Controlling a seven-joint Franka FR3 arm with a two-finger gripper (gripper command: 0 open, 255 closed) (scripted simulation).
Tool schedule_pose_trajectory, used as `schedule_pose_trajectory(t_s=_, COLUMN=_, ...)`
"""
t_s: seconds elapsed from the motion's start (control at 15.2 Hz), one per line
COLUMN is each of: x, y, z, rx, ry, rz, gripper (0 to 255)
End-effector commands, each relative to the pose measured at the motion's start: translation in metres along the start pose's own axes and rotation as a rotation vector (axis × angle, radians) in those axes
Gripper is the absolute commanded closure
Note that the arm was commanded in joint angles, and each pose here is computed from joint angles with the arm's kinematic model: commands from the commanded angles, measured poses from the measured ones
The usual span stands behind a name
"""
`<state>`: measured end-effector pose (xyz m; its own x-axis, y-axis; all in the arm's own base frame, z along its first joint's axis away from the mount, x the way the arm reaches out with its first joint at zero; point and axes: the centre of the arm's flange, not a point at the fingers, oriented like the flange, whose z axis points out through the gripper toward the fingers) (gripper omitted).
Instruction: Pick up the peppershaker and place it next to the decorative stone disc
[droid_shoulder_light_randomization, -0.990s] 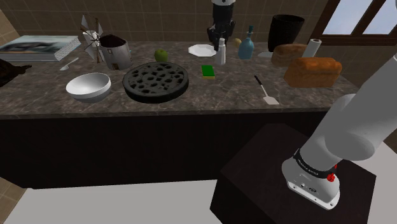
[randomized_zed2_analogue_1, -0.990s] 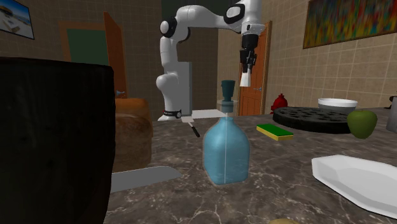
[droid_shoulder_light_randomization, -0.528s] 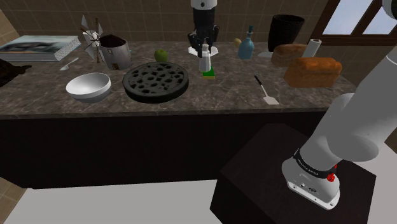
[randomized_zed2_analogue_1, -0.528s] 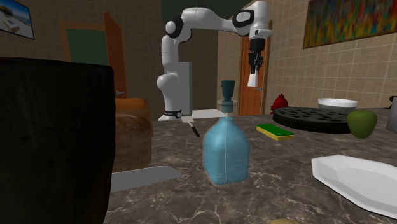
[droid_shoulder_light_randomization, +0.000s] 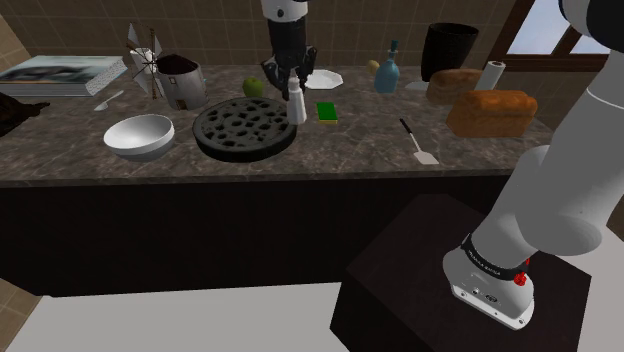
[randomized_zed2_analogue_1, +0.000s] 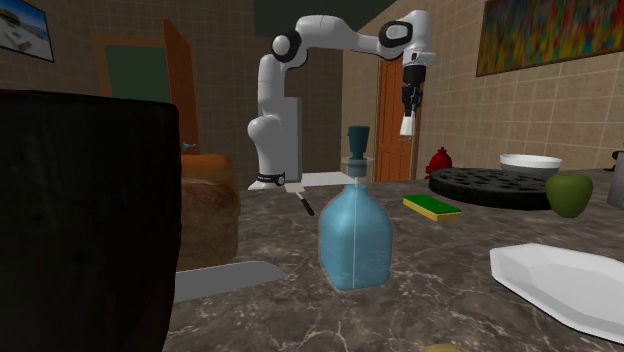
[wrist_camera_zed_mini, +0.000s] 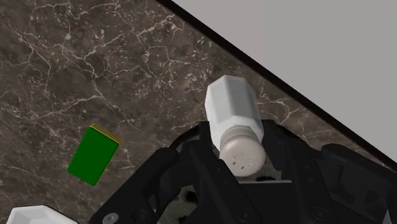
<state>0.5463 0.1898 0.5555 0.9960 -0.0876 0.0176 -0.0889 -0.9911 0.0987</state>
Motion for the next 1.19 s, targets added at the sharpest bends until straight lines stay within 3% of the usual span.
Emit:
schedule_pose_trajectory(t_s=0.0, x=-0.001, y=-0.005, z=0.010, rx=0.000, ry=0.000, rz=0.001, gripper=255)
schedule_pose_trajectory(t_s=1.12, x=-0.002, y=-0.014, z=0.099, rx=0.000, ry=0.000, rz=0.001, gripper=255)
